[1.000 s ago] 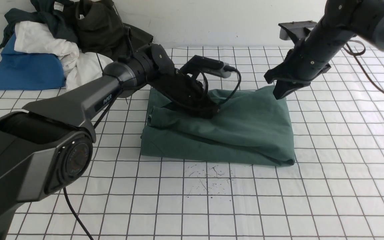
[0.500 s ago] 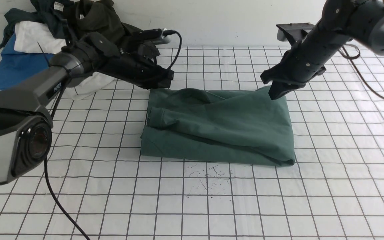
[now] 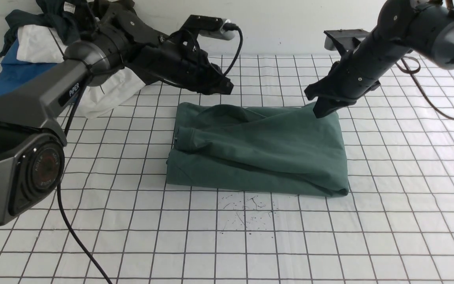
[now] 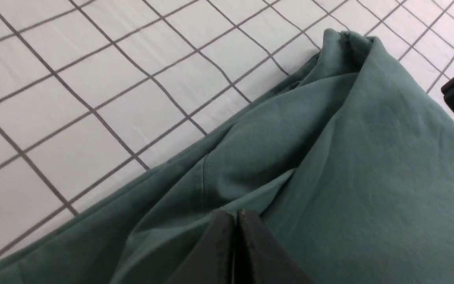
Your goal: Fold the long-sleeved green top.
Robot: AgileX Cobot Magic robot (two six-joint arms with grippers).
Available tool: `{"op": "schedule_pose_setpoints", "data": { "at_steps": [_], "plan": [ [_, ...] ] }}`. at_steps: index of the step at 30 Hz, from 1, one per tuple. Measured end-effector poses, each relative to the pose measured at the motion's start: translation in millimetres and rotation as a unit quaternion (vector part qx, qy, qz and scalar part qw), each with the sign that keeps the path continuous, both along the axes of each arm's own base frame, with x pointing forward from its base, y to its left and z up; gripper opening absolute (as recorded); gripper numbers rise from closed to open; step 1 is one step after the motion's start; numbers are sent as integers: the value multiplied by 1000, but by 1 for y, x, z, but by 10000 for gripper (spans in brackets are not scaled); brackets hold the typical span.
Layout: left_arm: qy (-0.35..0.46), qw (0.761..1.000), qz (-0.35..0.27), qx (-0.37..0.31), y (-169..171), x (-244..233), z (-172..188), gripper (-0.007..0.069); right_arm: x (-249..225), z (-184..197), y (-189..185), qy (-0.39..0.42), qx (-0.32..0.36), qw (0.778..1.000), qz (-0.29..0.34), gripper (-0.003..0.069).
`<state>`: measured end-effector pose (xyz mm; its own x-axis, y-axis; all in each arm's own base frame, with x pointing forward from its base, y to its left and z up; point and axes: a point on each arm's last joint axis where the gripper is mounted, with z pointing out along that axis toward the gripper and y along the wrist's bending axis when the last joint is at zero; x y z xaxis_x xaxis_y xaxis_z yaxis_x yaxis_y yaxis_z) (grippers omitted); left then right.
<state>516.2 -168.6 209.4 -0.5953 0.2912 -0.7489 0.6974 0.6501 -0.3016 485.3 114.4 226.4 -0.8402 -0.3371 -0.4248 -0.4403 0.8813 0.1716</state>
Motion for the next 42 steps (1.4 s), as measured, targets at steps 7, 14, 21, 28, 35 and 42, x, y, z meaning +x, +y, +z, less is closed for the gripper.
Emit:
{"op": "schedule_pose_setpoints", "data": {
  "at_steps": [7,14,21,28,35,42],
  "plan": [
    [50,992,-24,111,12,-9,-17,-8,-1,0,0,4,-2,1000,9,-15],
    [108,972,20,207,30,-13,-27,5,-1,0,0,3,-3,1000,11,-15],
    [150,973,30,172,25,-18,-26,189,-1,0,0,3,-3,1000,13,-15],
    [182,971,7,156,18,-26,-25,377,-3,-5,1,16,-4,1000,20,-15],
    [167,965,-14,201,-2,-33,-28,232,0,-50,13,63,-20,997,37,-15],
    [183,952,-2,247,5,-39,-43,8,-1,-75,36,76,-50,994,64,-15]
  ]
}}
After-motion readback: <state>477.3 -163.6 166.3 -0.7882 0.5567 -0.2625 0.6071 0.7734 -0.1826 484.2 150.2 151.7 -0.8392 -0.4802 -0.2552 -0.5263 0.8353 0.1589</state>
